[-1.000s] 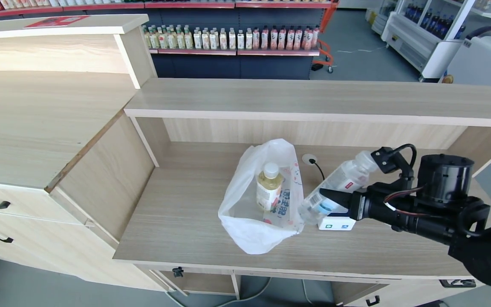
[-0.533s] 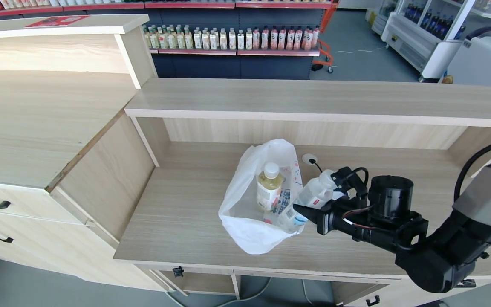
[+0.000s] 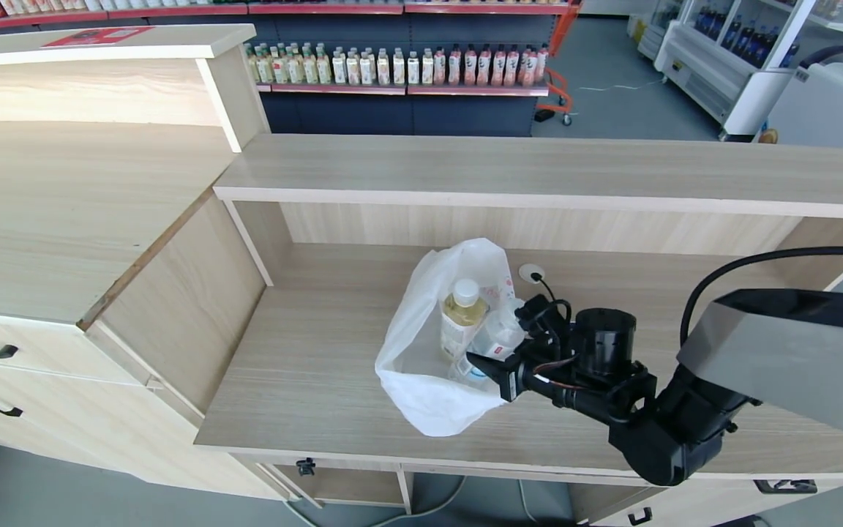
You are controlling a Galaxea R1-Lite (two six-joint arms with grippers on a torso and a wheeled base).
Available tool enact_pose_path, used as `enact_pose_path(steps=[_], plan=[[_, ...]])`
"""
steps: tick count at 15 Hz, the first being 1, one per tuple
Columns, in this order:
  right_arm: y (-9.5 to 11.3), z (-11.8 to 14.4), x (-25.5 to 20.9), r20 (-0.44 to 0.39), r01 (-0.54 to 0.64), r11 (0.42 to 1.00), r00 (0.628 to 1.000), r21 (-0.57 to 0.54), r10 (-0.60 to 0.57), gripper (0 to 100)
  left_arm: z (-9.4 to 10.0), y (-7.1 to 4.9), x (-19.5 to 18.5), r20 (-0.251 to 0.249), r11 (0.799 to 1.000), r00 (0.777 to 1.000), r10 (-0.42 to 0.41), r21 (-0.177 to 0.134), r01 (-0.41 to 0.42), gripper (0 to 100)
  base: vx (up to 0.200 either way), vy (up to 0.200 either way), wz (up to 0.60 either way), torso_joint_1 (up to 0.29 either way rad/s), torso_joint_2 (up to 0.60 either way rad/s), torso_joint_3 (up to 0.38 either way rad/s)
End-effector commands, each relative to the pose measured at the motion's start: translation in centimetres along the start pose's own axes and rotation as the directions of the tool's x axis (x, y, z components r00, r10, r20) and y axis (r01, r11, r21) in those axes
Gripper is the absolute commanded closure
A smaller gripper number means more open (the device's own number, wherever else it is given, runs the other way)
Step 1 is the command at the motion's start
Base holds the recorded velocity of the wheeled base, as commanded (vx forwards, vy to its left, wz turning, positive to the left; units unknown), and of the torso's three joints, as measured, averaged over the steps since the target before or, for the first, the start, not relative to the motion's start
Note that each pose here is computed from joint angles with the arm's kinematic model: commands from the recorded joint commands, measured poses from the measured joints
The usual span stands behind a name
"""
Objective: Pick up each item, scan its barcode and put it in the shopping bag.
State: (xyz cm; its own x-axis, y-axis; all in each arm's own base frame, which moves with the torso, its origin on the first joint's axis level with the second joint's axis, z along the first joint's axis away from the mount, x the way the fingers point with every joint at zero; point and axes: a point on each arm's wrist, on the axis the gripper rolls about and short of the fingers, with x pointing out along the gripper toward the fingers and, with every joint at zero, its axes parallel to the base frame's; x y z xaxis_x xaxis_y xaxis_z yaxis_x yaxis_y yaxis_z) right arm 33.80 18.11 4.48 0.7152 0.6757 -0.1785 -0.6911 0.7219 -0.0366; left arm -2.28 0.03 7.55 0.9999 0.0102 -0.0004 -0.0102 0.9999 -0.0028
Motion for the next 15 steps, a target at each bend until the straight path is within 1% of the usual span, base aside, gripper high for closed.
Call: enact_pose_path(steps=[1,4,6,7,10,12,15], plan=[[0.0,-1.9,0.7,-0.034,-0.006,1.0,0.999,-0.018,0.006,100,0.0,0.0,0.0,0.0,1.0,1.0,0.001,0.0,-0.001,0,0.0,0.0,0.0,0.0,0.0,0.0],[0.2,-2.6,1.6,-0.021,-0.014,0.999,1.0,-0.034,0.013,100,0.0,0.0,0.0,0.0,1.0,1.0,0.001,0.0,-0.001,0,0.0,0.0,0.0,0.0,0.0,0.0],[0.2,-2.9,1.9,-0.013,-0.014,0.997,1.0,-0.07,0.013,100,0.0,0.0,0.0,0.0,1.0,1.0,0.001,0.0,-0.001,0,0.0,0.0,0.0,0.0,0.0,0.0],[0.3,-2.9,1.9,-0.012,-0.018,0.997,1.0,-0.076,0.017,0,0.0,0.0,0.0,0.0,1.0,1.0,0.001,0.0,-0.001,0,0.0,0.0,0.0,0.0,0.0,0.0],[0.5,-1.9,1.6,0.014,-0.022,0.999,1.0,-0.042,0.022,0,0.0,0.0,0.0,0.0,1.0,1.0,0.001,0.0,-0.001,0,0.0,0.0,0.0,0.0,0.0,0.0],[0.4,-0.1,1.2,0.051,-0.024,0.999,0.998,0.033,0.023,0,0.0,0.0,0.0,0.0,1.0,1.0,0.001,0.0,-0.001,0,0.0,0.0,0.0,0.0,0.0,0.0],[0.2,1.7,0.4,0.079,-0.029,0.995,0.997,0.091,0.022,0,0.0,0.0,0.0,0.0,1.0,1.0,0.001,0.0,-0.001,0,0.0,0.0,0.0,0.0,0.0,0.0]])
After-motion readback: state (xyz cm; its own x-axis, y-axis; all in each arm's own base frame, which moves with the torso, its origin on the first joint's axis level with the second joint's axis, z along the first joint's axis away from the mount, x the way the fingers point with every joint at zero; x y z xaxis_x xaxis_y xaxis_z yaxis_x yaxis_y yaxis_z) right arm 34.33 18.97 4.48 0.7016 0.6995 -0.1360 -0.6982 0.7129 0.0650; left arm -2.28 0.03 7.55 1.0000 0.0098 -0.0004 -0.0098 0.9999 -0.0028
